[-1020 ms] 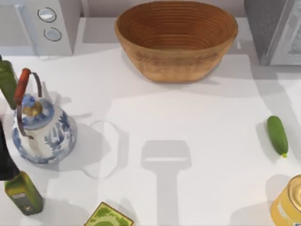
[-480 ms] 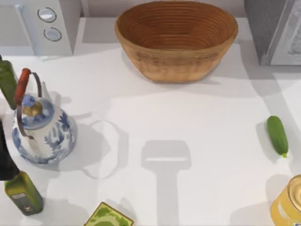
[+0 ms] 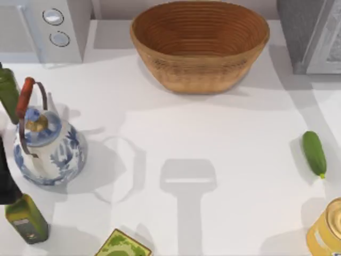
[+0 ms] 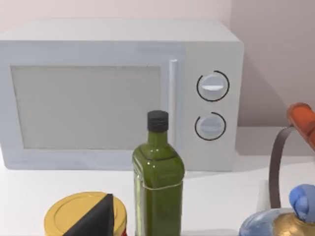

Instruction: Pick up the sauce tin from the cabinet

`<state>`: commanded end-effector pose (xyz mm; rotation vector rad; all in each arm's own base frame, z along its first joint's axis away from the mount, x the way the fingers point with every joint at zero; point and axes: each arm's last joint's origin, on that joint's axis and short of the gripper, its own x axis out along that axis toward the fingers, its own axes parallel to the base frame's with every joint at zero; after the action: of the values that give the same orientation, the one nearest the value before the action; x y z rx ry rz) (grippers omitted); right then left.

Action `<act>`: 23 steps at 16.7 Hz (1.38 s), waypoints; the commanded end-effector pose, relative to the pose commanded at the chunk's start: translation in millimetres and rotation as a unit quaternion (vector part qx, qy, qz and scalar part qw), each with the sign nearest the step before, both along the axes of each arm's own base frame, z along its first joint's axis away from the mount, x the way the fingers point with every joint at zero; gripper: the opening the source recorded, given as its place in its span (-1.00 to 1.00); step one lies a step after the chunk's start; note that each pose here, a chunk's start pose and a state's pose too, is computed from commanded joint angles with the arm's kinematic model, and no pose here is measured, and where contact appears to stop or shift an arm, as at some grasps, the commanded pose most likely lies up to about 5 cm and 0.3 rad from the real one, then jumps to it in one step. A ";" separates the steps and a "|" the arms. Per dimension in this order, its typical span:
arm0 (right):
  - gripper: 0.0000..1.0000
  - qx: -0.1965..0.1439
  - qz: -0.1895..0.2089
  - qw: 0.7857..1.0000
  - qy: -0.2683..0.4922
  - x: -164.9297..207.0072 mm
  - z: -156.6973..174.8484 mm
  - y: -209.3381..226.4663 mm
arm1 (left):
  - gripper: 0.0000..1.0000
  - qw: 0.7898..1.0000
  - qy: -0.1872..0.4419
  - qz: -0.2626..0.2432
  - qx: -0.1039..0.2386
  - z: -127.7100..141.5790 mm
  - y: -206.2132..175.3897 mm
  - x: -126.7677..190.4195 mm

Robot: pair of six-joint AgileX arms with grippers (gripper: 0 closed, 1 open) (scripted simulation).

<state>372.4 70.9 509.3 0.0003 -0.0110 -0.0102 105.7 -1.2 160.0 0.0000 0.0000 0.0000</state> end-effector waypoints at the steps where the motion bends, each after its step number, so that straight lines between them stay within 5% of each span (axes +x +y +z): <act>1: 1.00 0.000 0.000 1.000 0.000 6.2 -0.5 -0.3 | 1.00 1.000 0.000 0.000 0.000 0.0 0.0 0.0; 7: 1.00 0.000 0.000 1.000 0.001 14.4 -1.9 -0.7 | 1.00 1.000 0.000 0.000 0.000 0.0 0.0 0.0; 20: -0.96 0.000 0.000 1.000 0.001 14.4 -1.9 -0.7 | 1.00 1.000 0.000 0.000 0.000 0.0 0.0 0.0; 23: -1.00 0.000 0.000 1.000 0.001 14.4 -1.9 -0.7 | 1.00 1.000 0.000 0.000 0.000 0.0 0.0 0.0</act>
<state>386.8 70.2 507.4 0.0001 -0.0094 -0.0102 105.7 -1.2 160.0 0.0000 0.0000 0.0000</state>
